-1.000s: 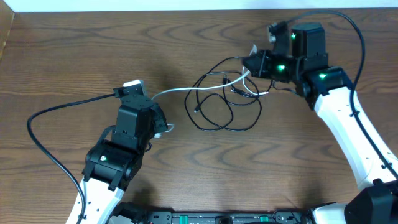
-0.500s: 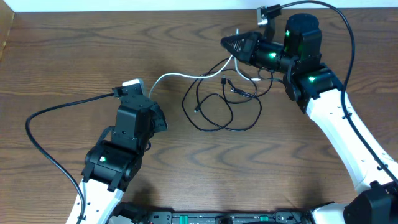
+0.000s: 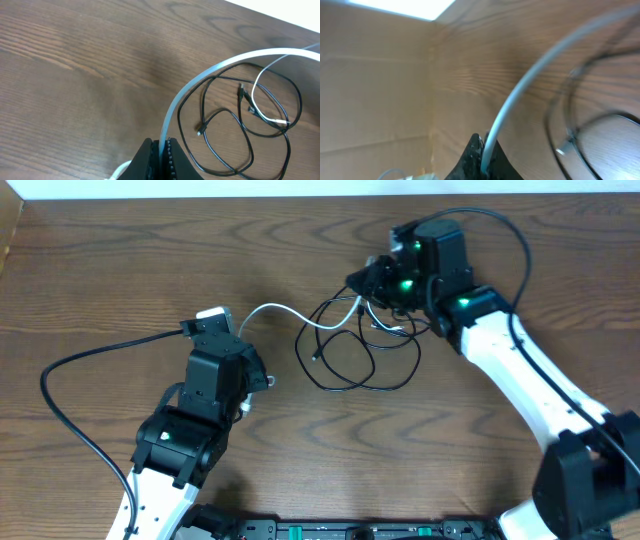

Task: Untangle cables

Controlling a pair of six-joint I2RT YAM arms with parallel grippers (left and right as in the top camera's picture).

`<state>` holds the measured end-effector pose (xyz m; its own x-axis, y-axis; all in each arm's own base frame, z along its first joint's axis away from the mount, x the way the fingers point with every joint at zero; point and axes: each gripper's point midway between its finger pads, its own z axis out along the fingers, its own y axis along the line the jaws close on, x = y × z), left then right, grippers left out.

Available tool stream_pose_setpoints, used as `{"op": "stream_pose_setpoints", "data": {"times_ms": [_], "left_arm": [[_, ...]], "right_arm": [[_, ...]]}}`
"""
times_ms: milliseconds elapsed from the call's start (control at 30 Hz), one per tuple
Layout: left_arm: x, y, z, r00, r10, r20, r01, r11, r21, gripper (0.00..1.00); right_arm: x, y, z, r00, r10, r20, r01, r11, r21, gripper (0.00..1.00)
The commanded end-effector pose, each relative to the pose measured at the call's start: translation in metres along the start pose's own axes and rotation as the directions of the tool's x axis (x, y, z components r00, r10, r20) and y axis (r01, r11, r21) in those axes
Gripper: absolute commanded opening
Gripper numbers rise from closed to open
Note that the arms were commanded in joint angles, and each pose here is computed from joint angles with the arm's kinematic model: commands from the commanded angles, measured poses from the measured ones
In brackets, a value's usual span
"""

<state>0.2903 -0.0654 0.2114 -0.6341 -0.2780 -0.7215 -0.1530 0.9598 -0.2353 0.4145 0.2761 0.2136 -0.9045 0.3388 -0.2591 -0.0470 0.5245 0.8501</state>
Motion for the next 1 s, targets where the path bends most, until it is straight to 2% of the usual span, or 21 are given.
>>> {"op": "stream_pose_setpoints", "data": {"times_ms": [0, 133, 300, 367, 500, 633, 700, 767, 833, 967], "left_arm": [[-0.018, -0.003, -0.008, 0.998, -0.004, 0.057, 0.004, 1.0, 0.008, 0.08], [-0.03, -0.015, -0.011, 0.994, -0.022, 0.103, 0.015, 0.998, 0.066, 0.07], [-0.048, -0.055, -0.027, 0.987, -0.045, 0.155, -0.001, 0.959, 0.283, 0.07], [-0.058, -0.074, -0.038, 0.981, -0.046, 0.188, -0.03, 0.923, 0.382, 0.07], [-0.071, -0.104, -0.058, 0.972, -0.055, 0.229, -0.08, 0.84, 0.537, 0.07], [-0.074, -0.126, -0.076, 0.968, -0.043, 0.246, -0.131, 0.751, 0.647, 0.07], [-0.072, -0.134, -0.083, 0.964, -0.011, 0.264, -0.178, 0.713, 0.678, 0.07], [-0.07, -0.138, -0.086, 0.963, 0.009, 0.27, -0.201, 0.693, 0.692, 0.07], [-0.069, -0.138, -0.087, 0.963, 0.011, 0.268, -0.202, 0.689, 0.696, 0.07], [-0.069, -0.138, -0.087, 0.963, 0.01, 0.269, -0.202, 0.689, 0.696, 0.08]], "right_arm": [[0.014, 0.045, -0.004, 0.991, -0.097, -0.091, 0.076, 0.976, -0.202, 0.01], [0.011, 0.082, -0.022, 0.973, -0.225, -0.057, 0.191, 0.915, -0.355, 0.01], [-0.005, 0.076, -0.041, 0.968, -0.252, -0.006, 0.236, 0.915, -0.329, 0.01], [-0.012, 0.07, -0.048, 0.96, -0.278, 0.033, 0.275, 0.918, -0.285, 0.01], [-0.024, 0.044, -0.063, 0.942, -0.315, 0.114, 0.324, 0.943, -0.078, 0.01], [-0.021, 0.033, -0.083, 0.917, -0.378, 0.13, 0.374, 0.926, 0.054, 0.04], [-0.018, 0.025, -0.092, 0.903, -0.411, 0.121, 0.398, 0.91, 0.121, 0.18], [-0.014, 0.017, -0.099, 0.889, -0.447, 0.098, 0.428, 0.887, 0.172, 0.46], [-0.01, 0.01, -0.103, 0.874, -0.481, 0.071, 0.458, 0.864, 0.211, 0.65], [-0.005, 0.002, -0.105, 0.847, -0.532, 0.022, 0.514, 0.827, 0.227, 0.79]]}}
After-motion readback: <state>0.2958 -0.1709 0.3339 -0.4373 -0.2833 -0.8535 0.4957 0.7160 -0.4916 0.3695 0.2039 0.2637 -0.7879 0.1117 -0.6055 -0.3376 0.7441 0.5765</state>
